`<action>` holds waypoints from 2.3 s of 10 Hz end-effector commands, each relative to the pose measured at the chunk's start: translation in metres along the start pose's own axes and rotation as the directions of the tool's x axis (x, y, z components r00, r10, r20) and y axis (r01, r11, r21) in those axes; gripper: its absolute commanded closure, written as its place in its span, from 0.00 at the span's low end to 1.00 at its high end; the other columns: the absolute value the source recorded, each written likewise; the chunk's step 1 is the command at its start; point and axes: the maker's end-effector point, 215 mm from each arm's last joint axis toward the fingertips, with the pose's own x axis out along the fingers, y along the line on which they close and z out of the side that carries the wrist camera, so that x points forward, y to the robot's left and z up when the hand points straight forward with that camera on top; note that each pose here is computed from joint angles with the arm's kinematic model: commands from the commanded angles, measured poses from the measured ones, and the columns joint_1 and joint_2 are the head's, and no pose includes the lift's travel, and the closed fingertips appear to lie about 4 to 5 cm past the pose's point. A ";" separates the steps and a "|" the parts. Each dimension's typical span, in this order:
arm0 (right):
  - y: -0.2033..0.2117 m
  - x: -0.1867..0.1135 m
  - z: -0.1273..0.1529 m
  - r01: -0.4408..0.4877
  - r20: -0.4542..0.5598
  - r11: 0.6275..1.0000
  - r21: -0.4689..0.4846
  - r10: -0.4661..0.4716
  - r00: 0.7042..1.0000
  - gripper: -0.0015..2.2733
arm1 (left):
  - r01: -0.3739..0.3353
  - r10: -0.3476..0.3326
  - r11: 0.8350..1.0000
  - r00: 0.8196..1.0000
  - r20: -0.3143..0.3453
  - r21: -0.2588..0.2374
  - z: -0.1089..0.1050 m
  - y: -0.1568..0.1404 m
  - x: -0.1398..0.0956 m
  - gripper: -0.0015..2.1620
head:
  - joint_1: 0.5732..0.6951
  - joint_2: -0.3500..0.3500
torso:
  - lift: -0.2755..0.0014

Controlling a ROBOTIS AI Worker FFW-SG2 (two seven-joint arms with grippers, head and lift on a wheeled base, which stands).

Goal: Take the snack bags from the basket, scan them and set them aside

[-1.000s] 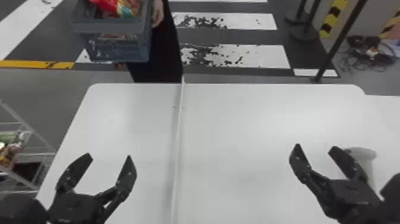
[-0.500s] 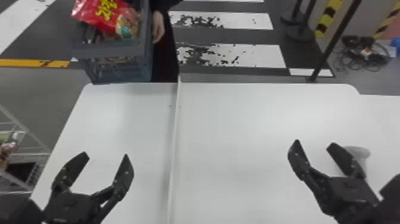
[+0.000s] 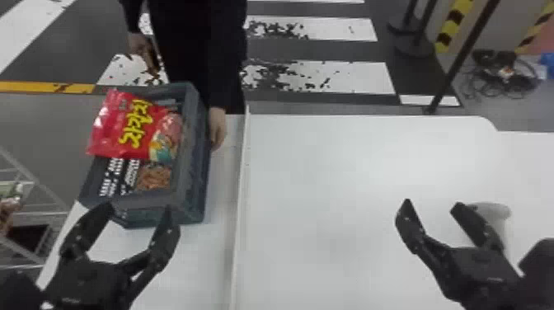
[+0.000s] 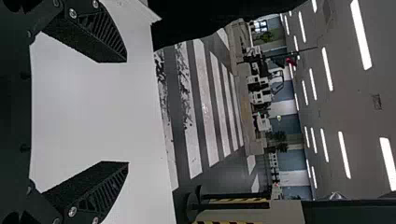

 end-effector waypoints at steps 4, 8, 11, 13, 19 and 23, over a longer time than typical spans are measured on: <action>0.000 0.000 -0.004 -0.003 -0.016 1.000 -0.009 0.003 1.000 0.07 | -0.009 0.009 1.000 1.000 -0.006 0.000 0.002 0.004 -0.001 0.07 | 1.00 0.51 | 0.72; 0.000 0.000 -0.005 -0.003 -0.020 1.000 -0.010 0.003 1.000 0.07 | -0.031 0.031 0.999 0.999 -0.013 -0.039 -0.001 0.015 -0.001 0.07 | 1.00 0.52 | 0.72; 0.002 -0.001 -0.007 -0.007 -0.026 1.000 -0.010 0.007 1.000 0.07 | -0.065 0.065 0.992 0.998 -0.001 -0.105 0.008 0.038 0.006 0.07 | 1.00 0.57 | 0.72; 0.004 -0.001 -0.007 -0.010 -0.025 1.000 -0.013 0.009 1.000 0.07 | -0.091 0.080 0.979 0.994 -0.069 -0.182 -0.010 0.061 0.024 0.07 | 1.00 0.61 | 0.72; 0.015 0.004 -0.013 -0.044 -0.050 0.998 -0.039 0.042 0.998 0.07 | -0.124 0.111 0.963 0.992 -0.067 -0.241 0.002 0.084 0.089 0.07 | 1.00 0.68 | 0.72; 0.023 -0.001 -0.022 -0.065 -0.074 0.997 -0.046 0.062 0.995 0.07 | -0.179 0.140 0.932 0.980 -0.143 -0.314 -0.017 0.103 0.137 0.07 | 1.00 0.72 | 0.72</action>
